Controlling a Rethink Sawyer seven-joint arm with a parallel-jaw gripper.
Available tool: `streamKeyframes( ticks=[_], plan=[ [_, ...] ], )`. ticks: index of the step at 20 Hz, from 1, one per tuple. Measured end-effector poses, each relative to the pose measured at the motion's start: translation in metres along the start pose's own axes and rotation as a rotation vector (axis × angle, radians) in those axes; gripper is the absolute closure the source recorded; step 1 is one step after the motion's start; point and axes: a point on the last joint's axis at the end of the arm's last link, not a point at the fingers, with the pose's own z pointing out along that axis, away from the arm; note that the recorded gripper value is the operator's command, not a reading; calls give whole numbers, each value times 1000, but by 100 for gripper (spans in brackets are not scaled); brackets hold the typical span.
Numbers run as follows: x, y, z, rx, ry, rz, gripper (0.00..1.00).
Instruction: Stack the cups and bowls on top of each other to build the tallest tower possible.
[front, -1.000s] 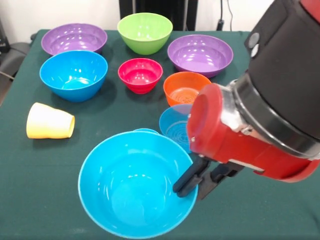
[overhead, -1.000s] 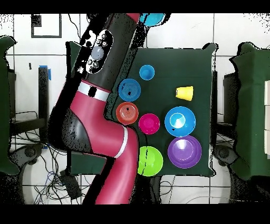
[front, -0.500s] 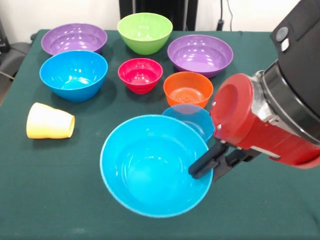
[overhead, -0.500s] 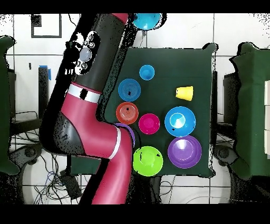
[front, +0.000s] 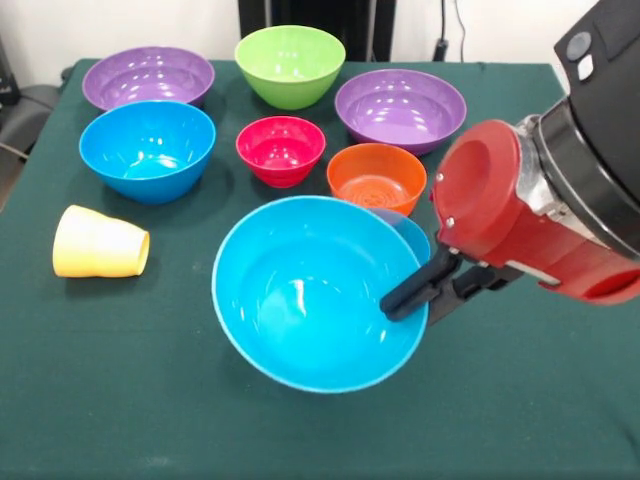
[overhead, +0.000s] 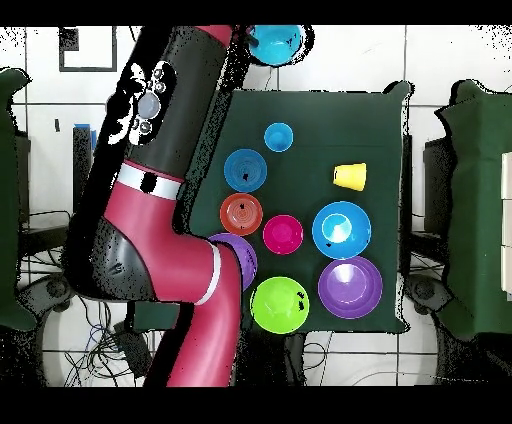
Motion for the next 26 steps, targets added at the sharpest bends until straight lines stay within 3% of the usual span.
streamKeyframes(
  ticks=[10,15,21,26],
  plan=[
    [14,-8,18,-26,49,-14,100],
    [22,-14,40,-70,83,-13,100],
    [35,-21,73,-150,128,2,100],
    [48,-16,93,-196,163,11,100]
  ],
)
